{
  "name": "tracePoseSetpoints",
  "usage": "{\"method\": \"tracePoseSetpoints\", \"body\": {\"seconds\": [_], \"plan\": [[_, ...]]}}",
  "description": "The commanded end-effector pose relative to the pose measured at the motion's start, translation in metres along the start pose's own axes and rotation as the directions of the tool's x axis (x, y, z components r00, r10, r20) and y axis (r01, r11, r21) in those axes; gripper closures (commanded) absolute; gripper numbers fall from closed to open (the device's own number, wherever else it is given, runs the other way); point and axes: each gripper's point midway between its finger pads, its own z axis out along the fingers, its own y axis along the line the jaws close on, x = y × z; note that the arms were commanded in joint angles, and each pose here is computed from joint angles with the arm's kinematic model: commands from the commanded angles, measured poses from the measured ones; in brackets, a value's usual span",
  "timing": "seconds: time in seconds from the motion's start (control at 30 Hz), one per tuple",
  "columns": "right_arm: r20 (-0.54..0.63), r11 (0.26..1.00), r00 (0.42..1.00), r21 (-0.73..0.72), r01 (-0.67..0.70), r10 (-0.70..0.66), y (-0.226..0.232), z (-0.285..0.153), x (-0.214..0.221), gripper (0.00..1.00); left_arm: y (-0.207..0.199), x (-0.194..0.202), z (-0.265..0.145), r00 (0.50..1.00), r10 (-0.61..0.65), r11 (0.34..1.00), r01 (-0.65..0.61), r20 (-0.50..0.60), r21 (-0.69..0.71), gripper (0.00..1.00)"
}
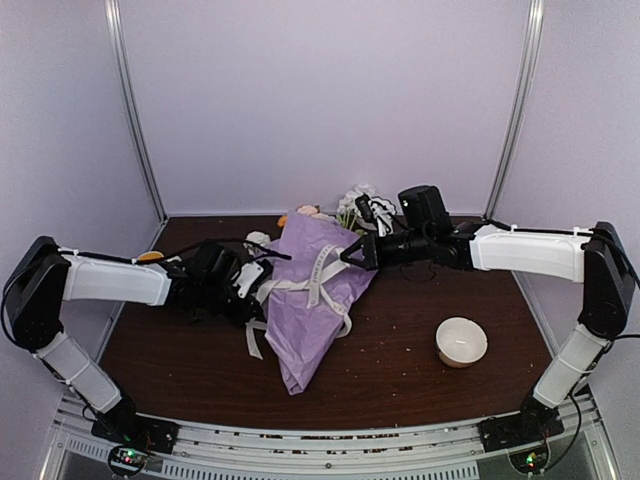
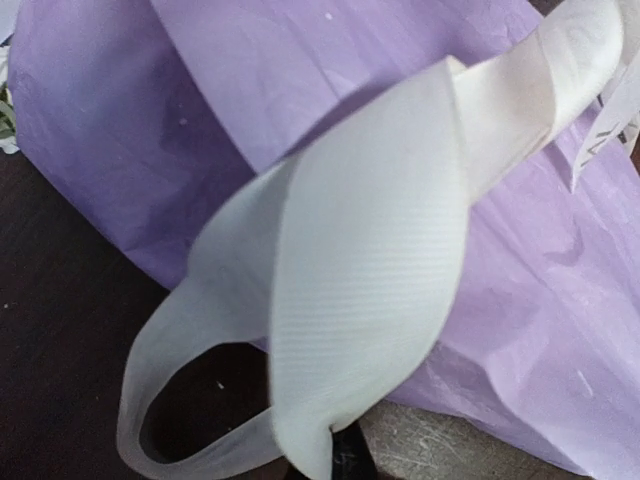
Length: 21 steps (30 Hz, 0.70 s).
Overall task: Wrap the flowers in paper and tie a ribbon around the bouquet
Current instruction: Tie the ribbon around the folded bouquet.
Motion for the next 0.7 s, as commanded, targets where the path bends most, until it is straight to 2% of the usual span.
{"method": "tracePoseSetpoints", "body": {"seconds": [0.0,0.13,0.2,0.37,0.5,0.57,0.67], "plan": [[0.026,0.998,0.998,0.031,0.058,-0.059,0.011,-0.01,-0.023,1.0,0.007,-0.027,-0.036,0.995,-0.018,0.998,0.022,0.093,-0.051,1.0],[0.043,0.992,0.991,-0.002,0.127,-0.127,0.04,-0.019,-0.042,1.0,0.013,-0.044,-0.068,0.991,0.01,0.995,0.004,0.136,-0.102,1.0],[0.097,0.989,0.985,-0.033,0.145,-0.141,0.057,-0.032,-0.058,1.0,0.02,-0.042,-0.073,0.993,0.009,0.992,0.007,0.121,-0.129,1.0],[0.21,0.974,0.955,-0.038,0.222,-0.21,0.086,-0.073,-0.091,1.0,0.055,-0.02,-0.068,0.992,-0.098,0.973,0.112,0.078,-0.201,1.0],[0.237,0.991,0.967,-0.063,0.115,-0.097,0.053,-0.088,-0.09,1.0,0.09,0.011,-0.065,0.963,-0.265,0.925,0.268,0.046,-0.271,1.0],[0.248,0.998,0.966,0.032,0.062,-0.069,0.016,-0.097,-0.087,1.0,0.097,0.016,-0.068,0.952,-0.297,0.909,0.304,0.07,-0.284,1.0],[0.241,0.986,0.967,0.159,0.042,-0.08,-0.019,-0.111,-0.077,1.0,0.097,0.013,-0.072,0.955,-0.282,0.913,0.297,0.093,-0.28,1.0]]}}
